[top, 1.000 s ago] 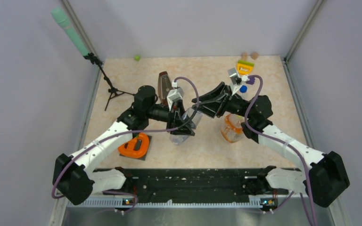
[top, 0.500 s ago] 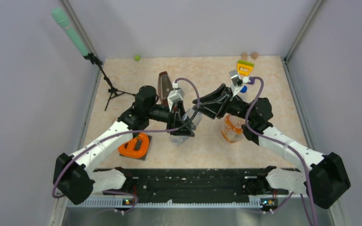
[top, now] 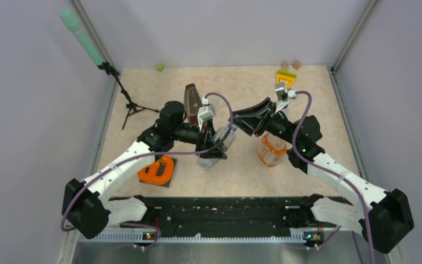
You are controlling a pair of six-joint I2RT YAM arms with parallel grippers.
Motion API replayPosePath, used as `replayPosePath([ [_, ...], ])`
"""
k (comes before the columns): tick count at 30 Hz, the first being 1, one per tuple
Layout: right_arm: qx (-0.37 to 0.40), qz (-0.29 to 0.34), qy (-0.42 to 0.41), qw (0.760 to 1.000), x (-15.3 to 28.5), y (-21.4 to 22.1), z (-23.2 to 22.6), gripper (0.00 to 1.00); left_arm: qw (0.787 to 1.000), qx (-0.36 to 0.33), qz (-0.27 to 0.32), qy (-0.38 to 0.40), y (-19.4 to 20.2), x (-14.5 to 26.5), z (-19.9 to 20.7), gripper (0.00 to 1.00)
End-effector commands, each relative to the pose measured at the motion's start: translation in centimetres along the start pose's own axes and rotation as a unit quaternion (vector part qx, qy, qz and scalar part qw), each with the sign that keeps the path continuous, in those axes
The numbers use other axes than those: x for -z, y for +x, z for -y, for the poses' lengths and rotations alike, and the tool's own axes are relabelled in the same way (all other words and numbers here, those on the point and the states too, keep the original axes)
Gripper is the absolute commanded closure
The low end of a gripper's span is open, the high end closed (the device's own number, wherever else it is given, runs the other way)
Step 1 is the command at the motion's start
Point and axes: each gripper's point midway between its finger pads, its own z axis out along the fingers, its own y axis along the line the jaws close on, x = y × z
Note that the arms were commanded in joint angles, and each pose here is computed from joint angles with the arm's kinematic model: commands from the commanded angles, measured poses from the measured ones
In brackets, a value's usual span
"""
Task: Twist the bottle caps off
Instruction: Unscrew the bottle cap from the plastic bottle, then place the bottle cap at the corner of the board.
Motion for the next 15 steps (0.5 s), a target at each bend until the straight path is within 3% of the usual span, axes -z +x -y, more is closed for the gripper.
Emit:
replayPosePath([
  [1,0.017,0.013,0.026,0.999,0.2,-0.8,0.8,1.0,0.998,-0.04,0.024,-0.045,-2.3,0.3,-0.8,1.0],
  [6,0.017,0.004,0.14,0.99,0.5,-1.3,4.6,1.0,0.983,-0.045,0.059,-0.166,-3.2,1.5,-4.2,1.0],
  [15,0.078,0.031,0.284,0.955,4.1,-4.9,6.8,1.0,0.964,-0.058,0.118,-0.233,-4.0,3.0,-5.5,1.0],
])
